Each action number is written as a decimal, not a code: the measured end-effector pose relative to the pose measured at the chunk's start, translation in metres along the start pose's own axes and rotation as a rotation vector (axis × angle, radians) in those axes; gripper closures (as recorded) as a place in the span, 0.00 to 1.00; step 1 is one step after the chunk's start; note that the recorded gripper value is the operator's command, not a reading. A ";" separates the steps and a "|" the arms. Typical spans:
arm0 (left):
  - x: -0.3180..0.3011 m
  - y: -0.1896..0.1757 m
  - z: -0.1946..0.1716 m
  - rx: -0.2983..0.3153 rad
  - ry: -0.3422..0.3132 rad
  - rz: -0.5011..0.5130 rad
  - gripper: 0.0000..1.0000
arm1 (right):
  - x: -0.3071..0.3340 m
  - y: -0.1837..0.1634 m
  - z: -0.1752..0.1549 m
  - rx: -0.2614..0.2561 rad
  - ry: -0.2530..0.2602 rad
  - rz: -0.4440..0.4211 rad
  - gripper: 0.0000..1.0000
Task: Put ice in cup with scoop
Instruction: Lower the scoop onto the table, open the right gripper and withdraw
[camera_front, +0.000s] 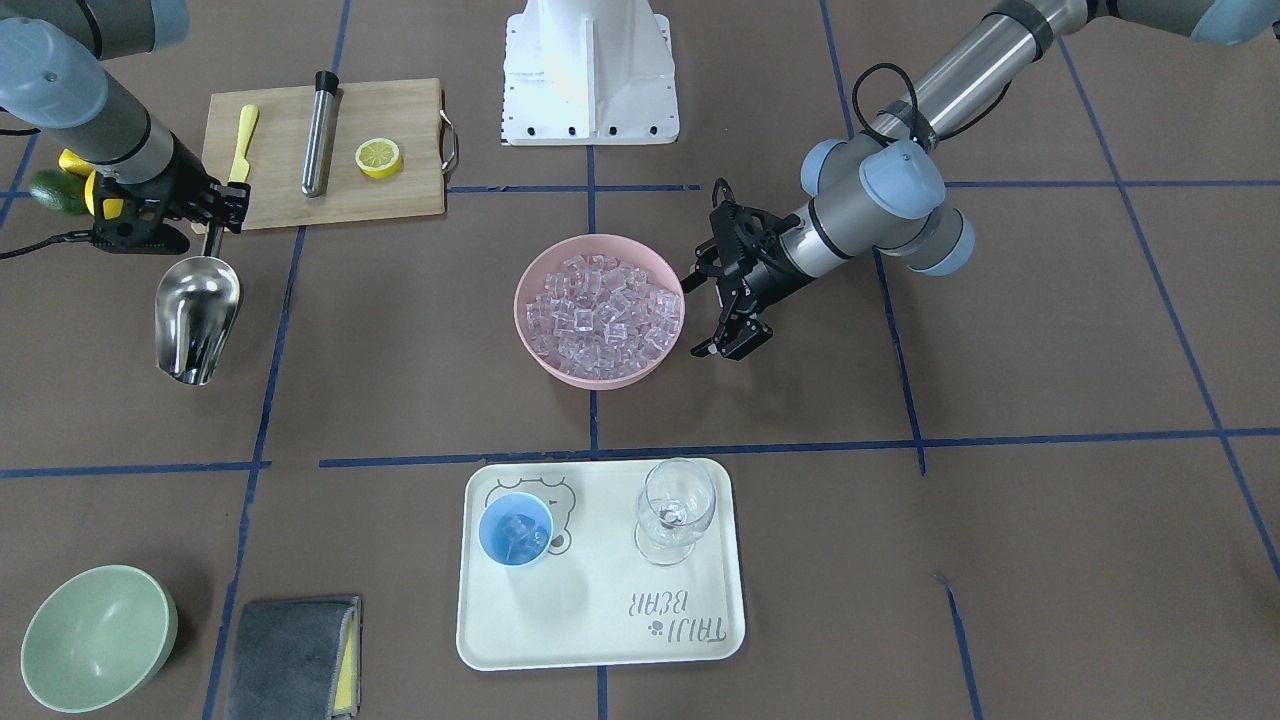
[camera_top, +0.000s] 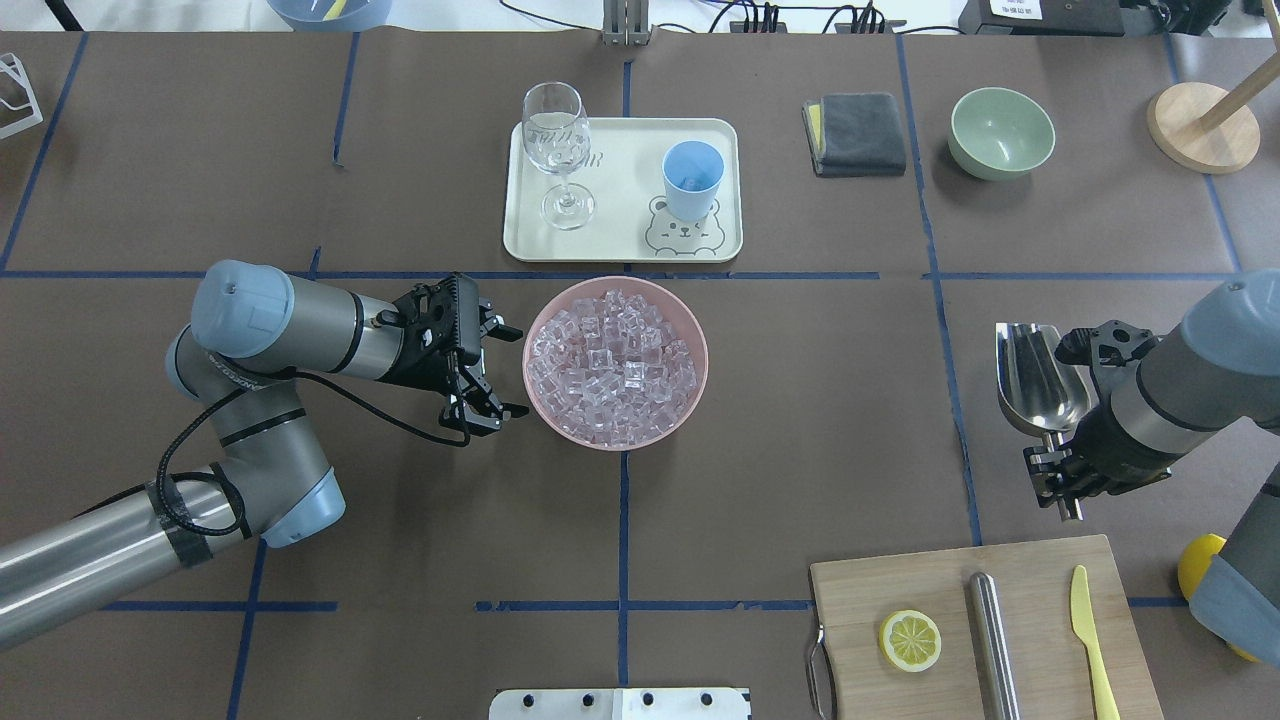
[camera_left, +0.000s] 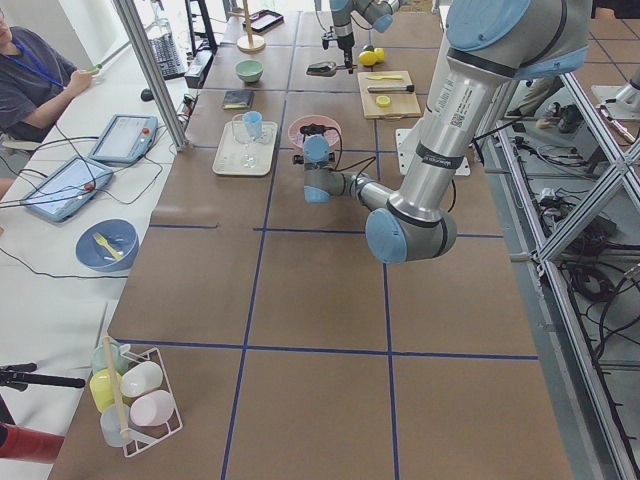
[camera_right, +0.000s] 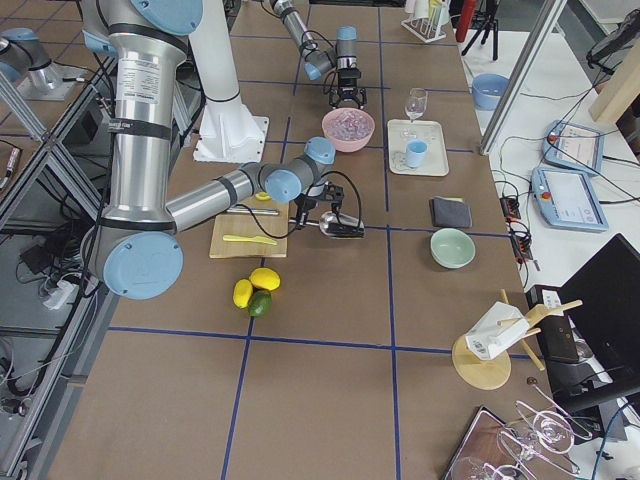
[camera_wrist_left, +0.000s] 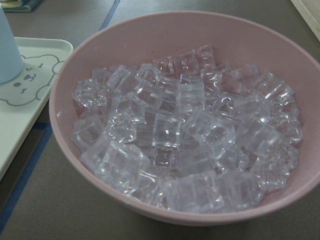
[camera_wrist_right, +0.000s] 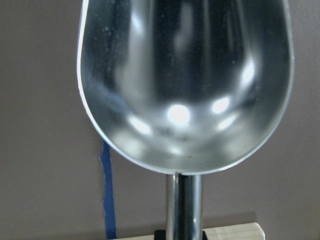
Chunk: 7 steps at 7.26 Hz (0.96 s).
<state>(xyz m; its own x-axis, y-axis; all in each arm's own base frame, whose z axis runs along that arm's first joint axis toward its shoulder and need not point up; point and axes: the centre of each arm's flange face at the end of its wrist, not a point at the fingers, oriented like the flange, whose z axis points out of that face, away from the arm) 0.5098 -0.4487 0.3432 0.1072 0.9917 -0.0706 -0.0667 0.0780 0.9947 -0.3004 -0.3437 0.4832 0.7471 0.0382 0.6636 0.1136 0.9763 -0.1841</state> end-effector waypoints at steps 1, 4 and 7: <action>0.000 0.001 0.000 -0.001 0.000 -0.001 0.00 | -0.001 0.001 0.010 -0.011 0.013 0.001 1.00; 0.000 0.001 0.000 -0.002 0.000 -0.001 0.00 | -0.009 -0.005 0.026 -0.026 0.026 -0.001 1.00; 0.000 0.001 0.000 -0.001 0.000 0.000 0.00 | -0.013 -0.008 0.032 -0.030 0.028 -0.011 0.30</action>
<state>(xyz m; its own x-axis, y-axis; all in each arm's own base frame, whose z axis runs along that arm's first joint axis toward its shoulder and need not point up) 0.5096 -0.4486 0.3443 0.1073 0.9917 -0.0709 -0.0674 0.0784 0.9946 -0.3319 -0.3455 0.4988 0.7637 0.0213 0.6453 0.1413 0.9697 -0.1993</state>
